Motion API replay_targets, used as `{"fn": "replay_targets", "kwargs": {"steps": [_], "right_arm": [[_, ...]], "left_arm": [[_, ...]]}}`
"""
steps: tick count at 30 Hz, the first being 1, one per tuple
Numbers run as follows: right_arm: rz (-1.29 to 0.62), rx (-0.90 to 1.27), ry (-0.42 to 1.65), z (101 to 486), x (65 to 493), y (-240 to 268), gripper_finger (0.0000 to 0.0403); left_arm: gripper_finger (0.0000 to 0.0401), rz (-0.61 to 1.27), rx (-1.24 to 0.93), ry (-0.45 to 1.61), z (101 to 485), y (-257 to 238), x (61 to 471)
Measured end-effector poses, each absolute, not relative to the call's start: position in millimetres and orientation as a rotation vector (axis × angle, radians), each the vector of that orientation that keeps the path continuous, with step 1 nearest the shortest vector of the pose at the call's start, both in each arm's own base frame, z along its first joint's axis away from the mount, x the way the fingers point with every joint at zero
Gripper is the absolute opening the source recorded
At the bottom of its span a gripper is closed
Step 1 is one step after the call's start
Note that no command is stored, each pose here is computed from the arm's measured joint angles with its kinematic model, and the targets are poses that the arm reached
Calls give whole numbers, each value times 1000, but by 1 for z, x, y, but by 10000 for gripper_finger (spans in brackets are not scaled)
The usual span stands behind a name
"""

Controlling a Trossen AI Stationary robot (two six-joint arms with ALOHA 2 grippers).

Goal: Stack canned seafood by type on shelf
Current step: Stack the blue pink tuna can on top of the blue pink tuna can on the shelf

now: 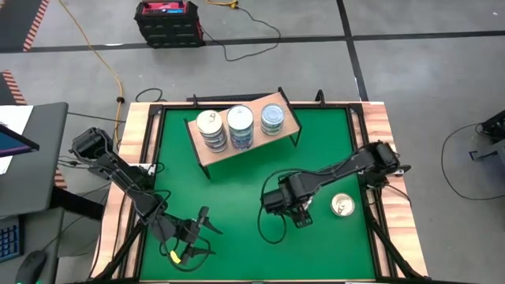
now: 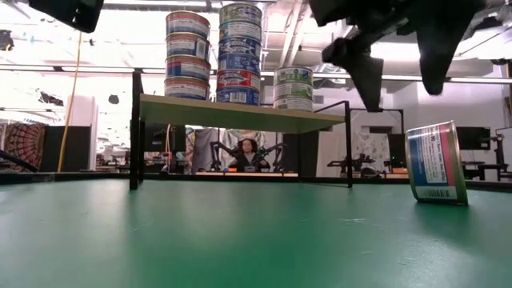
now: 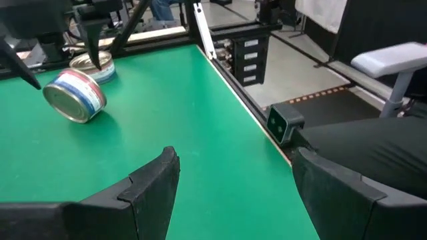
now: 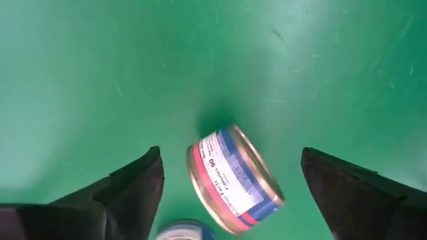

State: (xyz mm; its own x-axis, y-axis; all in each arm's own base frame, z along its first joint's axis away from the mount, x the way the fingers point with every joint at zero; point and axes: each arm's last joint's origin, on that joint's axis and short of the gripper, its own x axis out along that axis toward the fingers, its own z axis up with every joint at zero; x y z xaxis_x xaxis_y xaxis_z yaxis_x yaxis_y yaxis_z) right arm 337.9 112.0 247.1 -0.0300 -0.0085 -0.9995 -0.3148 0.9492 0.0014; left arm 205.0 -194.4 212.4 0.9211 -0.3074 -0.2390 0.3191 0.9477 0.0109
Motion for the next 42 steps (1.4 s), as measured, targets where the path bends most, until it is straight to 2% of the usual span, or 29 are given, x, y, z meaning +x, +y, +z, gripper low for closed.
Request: {"fn": "replay_targets", "kwargs": {"steps": [8,17,27,33,42], "right_arm": [[361,-487,1859,216,357,120,381],[476,-575,1858,206,368,116,366],[486,-525,1884,200,365,115,327],[438,-476,1889,210,355,111,330],[459,-565,1897,216,333,107,331]], "left_arm": [[277,-319,67,265,209,-194,204],[277,-326,68,299,206,-196,201],[277,-291,66,319,204,-195,200],[277,-289,59,319,203,-196,198],[277,-272,57,314,204,-196,198]]}}
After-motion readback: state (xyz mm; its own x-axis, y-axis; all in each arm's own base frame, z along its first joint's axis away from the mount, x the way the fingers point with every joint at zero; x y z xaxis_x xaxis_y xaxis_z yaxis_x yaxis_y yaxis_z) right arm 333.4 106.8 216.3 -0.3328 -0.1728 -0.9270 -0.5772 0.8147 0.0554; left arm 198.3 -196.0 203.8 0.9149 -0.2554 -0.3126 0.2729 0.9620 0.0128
